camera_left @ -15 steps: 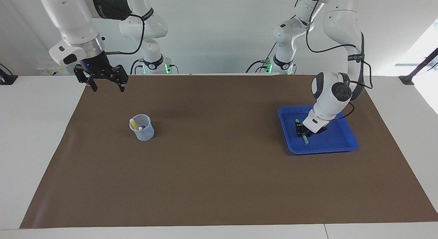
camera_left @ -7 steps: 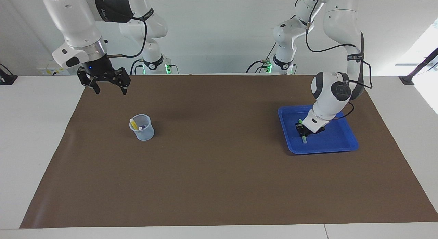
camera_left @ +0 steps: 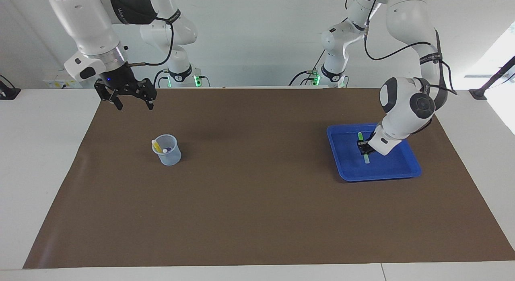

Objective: Transfer and insert pens with both arms
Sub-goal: 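Grasp the green pen with the left gripper and lift it, then pass the green pen from the left gripper to the right gripper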

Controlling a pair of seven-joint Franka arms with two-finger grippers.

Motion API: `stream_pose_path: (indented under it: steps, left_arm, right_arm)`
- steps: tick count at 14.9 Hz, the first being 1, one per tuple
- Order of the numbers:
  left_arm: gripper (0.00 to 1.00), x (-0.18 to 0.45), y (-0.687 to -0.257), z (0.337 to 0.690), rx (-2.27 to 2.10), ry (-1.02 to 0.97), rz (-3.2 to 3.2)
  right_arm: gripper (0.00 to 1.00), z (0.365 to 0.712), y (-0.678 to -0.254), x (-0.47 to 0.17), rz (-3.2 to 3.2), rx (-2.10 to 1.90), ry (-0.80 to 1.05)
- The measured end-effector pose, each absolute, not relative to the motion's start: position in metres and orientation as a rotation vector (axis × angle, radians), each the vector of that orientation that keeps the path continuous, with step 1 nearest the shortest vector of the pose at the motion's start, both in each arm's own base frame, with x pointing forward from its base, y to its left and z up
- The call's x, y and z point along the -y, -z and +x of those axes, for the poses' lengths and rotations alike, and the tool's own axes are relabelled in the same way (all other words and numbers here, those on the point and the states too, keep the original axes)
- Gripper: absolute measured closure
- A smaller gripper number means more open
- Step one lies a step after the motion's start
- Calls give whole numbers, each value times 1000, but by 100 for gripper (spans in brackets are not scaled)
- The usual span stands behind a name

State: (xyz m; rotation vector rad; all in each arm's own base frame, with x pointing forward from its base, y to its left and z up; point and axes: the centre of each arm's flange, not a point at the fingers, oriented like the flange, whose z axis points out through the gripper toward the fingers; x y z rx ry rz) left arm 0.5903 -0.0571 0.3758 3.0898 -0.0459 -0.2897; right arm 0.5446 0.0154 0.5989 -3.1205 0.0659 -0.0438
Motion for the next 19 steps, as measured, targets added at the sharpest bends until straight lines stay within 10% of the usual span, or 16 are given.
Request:
stream_pose_path:
  steps: [19]
  left_arm:
    - [83,290,-502,558,-1471,1032,1890]
  right_arm:
    - [0,543,-599,-56,-3023,4,39]
